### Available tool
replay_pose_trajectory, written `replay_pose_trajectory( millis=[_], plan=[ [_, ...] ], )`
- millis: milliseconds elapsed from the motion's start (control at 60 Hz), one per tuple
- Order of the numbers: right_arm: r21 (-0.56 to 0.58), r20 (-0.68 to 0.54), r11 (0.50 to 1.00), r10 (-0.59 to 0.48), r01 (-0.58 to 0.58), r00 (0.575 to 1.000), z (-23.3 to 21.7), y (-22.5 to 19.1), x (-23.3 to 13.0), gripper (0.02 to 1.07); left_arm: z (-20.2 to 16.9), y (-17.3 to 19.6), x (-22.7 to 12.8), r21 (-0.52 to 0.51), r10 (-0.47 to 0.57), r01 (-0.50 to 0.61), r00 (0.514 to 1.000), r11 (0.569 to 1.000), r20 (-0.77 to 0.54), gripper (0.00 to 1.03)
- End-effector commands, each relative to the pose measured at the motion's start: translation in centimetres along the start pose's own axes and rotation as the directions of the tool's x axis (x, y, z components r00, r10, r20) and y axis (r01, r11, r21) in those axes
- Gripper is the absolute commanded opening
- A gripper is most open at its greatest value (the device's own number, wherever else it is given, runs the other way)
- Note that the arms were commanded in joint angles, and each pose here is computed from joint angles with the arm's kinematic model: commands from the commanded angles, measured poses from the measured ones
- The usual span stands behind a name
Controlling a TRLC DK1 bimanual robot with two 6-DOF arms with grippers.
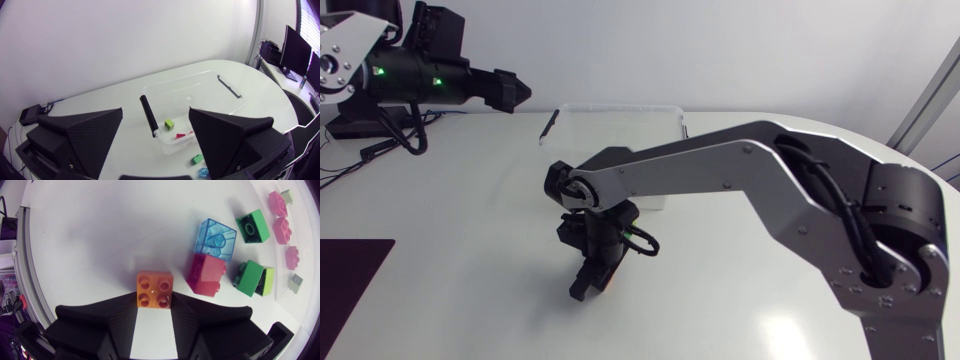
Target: Place the duplo bricks in the container
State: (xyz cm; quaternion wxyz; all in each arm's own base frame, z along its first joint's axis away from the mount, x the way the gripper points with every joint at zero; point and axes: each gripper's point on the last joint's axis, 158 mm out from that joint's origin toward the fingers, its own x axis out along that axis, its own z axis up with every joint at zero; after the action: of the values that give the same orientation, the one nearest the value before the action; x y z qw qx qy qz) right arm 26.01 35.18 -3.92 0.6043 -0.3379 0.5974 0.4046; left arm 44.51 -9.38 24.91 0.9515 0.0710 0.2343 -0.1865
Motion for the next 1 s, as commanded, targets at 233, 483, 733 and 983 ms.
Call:
replay_pose_trajectory(
  millis=[233, 483, 733, 983],
  plan=[
    [0.04, 0.096, 0.999, -0.032, 0.029, 0.995, -1.3, -0.2, -5.2, 0.15, -2.6, -0.3, -2.8, 0.01, -0.004, 0.005, 0.998, 1.0, -0.066, 0.92],
    [0.156, 0.25, 0.985, -0.115, 0.078, 0.961, -0.9, -4.6, -12.4, 0.15, -8.1, -3.5, -3.0, 0.058, -0.074, 0.087, 0.978, 0.995, -0.197, 0.92],
    [0.254, 0.38, 0.961, -0.204, 0.111, 0.902, 0.3, -9.2, -18.8, 0.15, -13.8, -9.2, -1.8, 0.11, -0.194, 0.243, 0.921, 0.964, -0.337, 0.92],
    [0.339, 0.444, 0.931, -0.286, 0.136, 0.849, 2.0, -13.6, -22.2, 0.15, -18.1, -13.6, 0.6, 0.145, -0.247, 0.342, 0.861, 0.928, -0.445, 0.92]
  ],
)
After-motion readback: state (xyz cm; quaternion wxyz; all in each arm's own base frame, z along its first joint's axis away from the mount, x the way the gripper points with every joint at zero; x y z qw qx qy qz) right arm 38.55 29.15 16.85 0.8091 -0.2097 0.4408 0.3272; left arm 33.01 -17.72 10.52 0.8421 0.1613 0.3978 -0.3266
